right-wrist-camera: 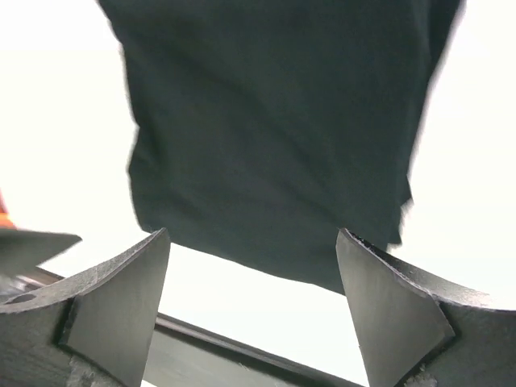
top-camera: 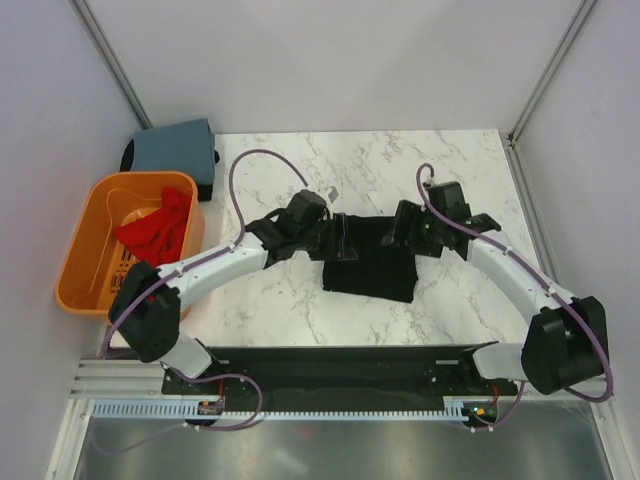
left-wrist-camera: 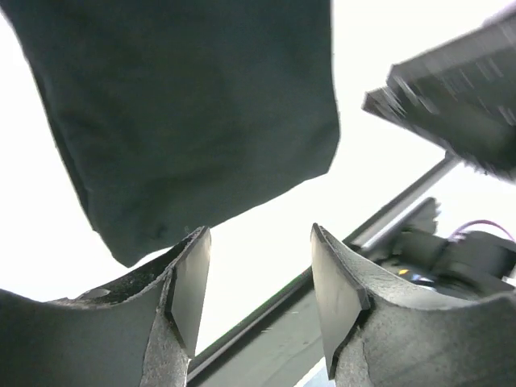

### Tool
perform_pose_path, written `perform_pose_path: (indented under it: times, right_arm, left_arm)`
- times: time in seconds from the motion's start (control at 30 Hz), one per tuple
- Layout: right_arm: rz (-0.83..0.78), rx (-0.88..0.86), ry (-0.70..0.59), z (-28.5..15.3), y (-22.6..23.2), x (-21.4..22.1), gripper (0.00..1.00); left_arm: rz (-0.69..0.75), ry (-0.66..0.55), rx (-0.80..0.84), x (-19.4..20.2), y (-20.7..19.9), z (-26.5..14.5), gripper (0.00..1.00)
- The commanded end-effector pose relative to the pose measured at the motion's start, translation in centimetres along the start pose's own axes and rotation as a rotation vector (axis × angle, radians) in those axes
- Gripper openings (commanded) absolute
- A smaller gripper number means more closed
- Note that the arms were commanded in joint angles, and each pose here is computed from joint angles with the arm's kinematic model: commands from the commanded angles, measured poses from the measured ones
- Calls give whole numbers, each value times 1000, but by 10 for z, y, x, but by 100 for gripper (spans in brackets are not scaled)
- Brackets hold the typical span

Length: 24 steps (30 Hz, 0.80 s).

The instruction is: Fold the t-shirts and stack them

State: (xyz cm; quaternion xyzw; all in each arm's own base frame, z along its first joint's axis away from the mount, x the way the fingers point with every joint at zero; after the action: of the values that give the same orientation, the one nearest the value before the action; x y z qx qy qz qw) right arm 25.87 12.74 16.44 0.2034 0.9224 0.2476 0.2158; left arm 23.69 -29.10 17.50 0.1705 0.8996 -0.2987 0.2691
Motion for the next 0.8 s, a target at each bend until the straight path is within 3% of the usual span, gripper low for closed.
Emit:
perform_pose_path:
  times: [0.0, 0.23, 0.37, 0.5, 0.6, 0.77]
  right_arm:
    - [-50, -14, -20, 0, 20, -21, 91]
    - [-136, 65, 50, 69, 18, -54, 92]
    - [-83, 103, 21, 93, -4, -99, 92]
    - [56, 87, 87, 117, -29, -122, 91]
    - [78, 23, 110, 109, -16, -128, 90]
    - [-32, 26, 30, 65, 20, -135, 93]
  left_arm:
    - [38, -64, -67, -9, -1, -28, 60]
    - [-23, -44, -78, 34, 19, -26, 61]
    - [-53, -24, -60, 59, 26, -21, 60]
    - [-59, -5, -65, 69, 28, -18, 60]
    - [-61, -15, -74, 70, 29, -20, 60]
    - [-22, -165, -110, 48, 33, -30, 69]
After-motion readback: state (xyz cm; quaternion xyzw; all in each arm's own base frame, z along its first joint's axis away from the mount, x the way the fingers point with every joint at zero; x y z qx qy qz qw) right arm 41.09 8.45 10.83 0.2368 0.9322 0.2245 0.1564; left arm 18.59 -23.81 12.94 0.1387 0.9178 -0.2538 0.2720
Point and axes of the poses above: each gripper's point midway between its finger pads, its own z axis out along the fingers, its own y axis along the line the jaws close on, x = y × z, the point moved 6 cm from there along -z, back along the fingers, and after that the axes turned 13 degrees about z, right-handed, at the moved point
